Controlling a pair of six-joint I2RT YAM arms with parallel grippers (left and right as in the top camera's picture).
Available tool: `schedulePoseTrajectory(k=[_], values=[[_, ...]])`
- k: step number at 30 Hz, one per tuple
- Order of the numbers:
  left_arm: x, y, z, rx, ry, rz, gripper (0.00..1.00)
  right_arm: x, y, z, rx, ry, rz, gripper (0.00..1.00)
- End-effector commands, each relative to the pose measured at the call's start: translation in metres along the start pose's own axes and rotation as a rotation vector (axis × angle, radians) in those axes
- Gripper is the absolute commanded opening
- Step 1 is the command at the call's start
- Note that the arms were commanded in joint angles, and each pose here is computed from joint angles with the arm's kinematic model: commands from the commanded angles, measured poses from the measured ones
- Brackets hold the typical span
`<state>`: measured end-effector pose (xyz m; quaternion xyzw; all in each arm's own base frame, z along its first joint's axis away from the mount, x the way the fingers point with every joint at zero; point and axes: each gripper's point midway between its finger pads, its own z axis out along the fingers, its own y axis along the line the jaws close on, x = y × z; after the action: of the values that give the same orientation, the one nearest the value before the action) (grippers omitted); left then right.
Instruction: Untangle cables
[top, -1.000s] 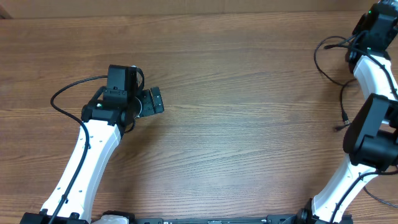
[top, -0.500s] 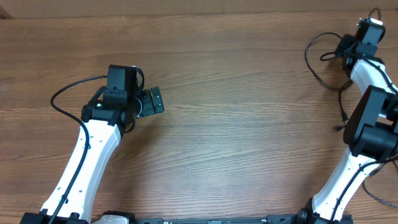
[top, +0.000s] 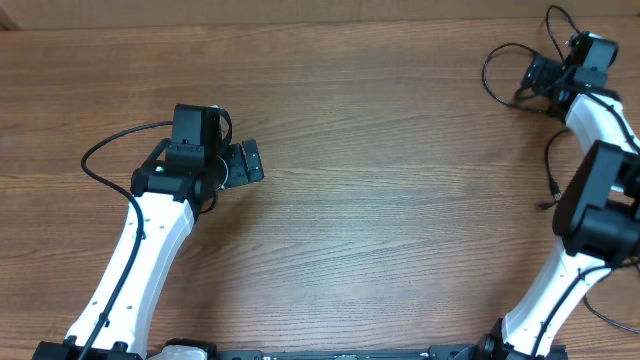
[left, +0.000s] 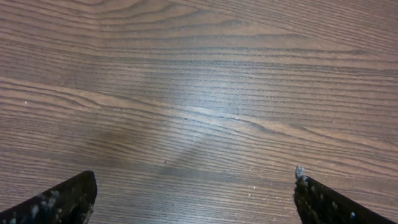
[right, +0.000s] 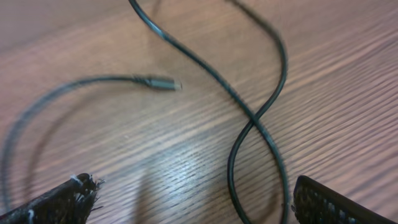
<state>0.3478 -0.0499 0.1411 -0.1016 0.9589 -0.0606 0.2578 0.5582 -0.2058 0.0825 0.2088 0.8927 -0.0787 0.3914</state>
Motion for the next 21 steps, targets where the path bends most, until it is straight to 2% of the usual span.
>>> schedulePoseTrajectory(k=[1,5,10,13,17,21], values=[[-0.003,0.000,0.000,0.004,-0.004,0.016,1.00,-0.089,0.004,-0.092,-0.028,-0.209,0.017,1.00],[-0.003,0.000,0.000,0.004,-0.004,0.016,1.00,-0.110,0.008,-0.156,-0.041,-0.248,0.013,1.00],[-0.003,0.000,0.000,0.004,-0.004,0.016,1.00,-0.104,0.024,-0.253,-0.092,-0.231,-0.011,1.00],[-0.003,0.000,0.000,0.004,-0.004,0.016,1.00,-0.099,0.047,-0.309,-0.196,-0.253,-0.041,1.00],[-0.003,0.000,0.000,0.004,-0.004,0.016,1.00,-0.092,0.070,-0.358,-0.306,-0.283,-0.075,1.00],[-0.003,0.000,0.000,0.004,-0.004,0.016,1.00,-0.089,0.077,-0.386,-0.339,-0.315,-0.091,1.00]])
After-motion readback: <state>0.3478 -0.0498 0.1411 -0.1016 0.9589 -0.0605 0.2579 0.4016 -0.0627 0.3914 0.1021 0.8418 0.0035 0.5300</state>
